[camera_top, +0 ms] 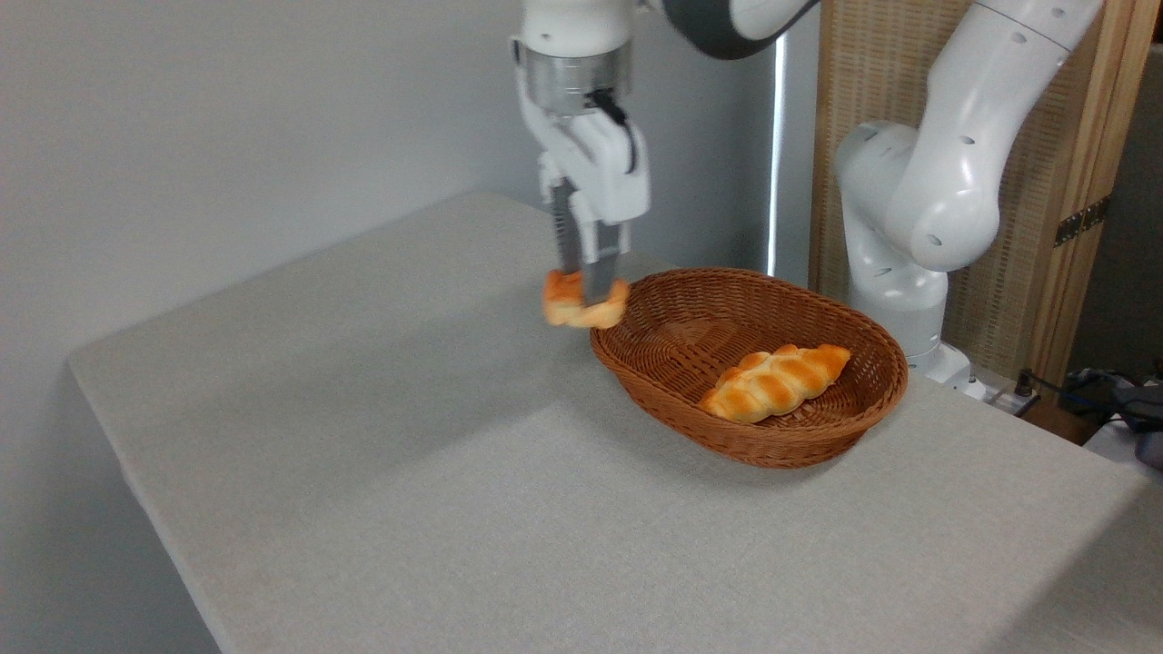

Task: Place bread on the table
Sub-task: 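Lift the bun out of the basket and lower it onto the table, then open the gripper to release the bun and raise it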

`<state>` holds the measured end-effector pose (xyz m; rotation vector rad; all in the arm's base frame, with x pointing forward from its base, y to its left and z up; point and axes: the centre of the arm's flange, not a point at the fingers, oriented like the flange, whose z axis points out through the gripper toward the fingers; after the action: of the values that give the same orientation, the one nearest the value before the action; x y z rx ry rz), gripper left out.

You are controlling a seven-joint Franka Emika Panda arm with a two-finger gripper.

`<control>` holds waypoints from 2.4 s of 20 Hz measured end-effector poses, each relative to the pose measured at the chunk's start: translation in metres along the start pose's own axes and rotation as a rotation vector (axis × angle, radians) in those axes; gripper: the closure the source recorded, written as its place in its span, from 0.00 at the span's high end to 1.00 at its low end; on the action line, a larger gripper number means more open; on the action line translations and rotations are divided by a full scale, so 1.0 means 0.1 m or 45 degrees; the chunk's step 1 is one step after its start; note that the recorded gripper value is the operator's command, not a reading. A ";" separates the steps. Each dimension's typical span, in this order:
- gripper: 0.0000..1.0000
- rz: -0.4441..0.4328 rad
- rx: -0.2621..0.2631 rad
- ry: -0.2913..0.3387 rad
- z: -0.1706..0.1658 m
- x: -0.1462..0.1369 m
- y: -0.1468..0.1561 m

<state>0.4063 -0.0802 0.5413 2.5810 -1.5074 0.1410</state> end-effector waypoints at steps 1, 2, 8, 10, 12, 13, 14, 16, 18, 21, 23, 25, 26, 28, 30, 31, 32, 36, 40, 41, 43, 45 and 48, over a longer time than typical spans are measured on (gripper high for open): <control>0.49 -0.005 0.029 0.016 0.03 0.10 -0.11; 0.49 -0.012 0.055 0.022 0.07 0.19 -0.21; 0.70 -0.036 0.170 -0.003 0.38 0.75 -0.75; 0.75 -0.036 0.201 -0.006 0.48 0.87 -0.87; 0.91 -0.035 0.227 -0.005 0.60 0.94 -0.94; 0.97 -0.035 0.232 -0.008 0.65 0.96 -0.96; 0.98 -0.035 0.233 -0.012 0.68 0.97 -0.98; 1.00 -0.029 0.237 -0.028 0.72 0.98 -0.99; 1.00 -0.018 0.249 -0.045 0.73 0.97 -1.00; 1.00 -0.016 0.253 -0.049 0.73 0.97 -1.01; 1.00 -0.016 0.253 -0.049 0.73 0.97 -1.01; 1.00 -0.016 0.253 -0.049 0.73 0.97 -1.01; 1.00 -0.016 0.253 -0.050 0.73 0.97 -1.01; 1.00 -0.016 0.253 -0.050 0.73 0.97 -1.01; 1.00 -0.016 0.253 -0.050 0.73 0.97 -1.01; 1.00 -0.016 0.253 -0.050 0.73 0.97 -1.01; 1.00 -0.016 0.253 -0.050 0.73 0.97 -1.01; 1.00 -0.016 0.253 -0.050 0.73 0.97 -1.01; 1.00 -0.021 0.259 -0.043 0.70 0.98 -1.02; 1.00 -0.032 0.268 -0.033 0.65 0.99 -1.03; 1.00 -0.054 0.268 -0.017 0.52 1.03 -1.04; 1.00 -0.075 0.220 -0.029 0.32 1.05 -1.02; 1.00 -0.120 0.173 -0.068 -0.12 1.01 -1.03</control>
<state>0.5459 -0.1152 0.5602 2.7774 -1.4367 0.1704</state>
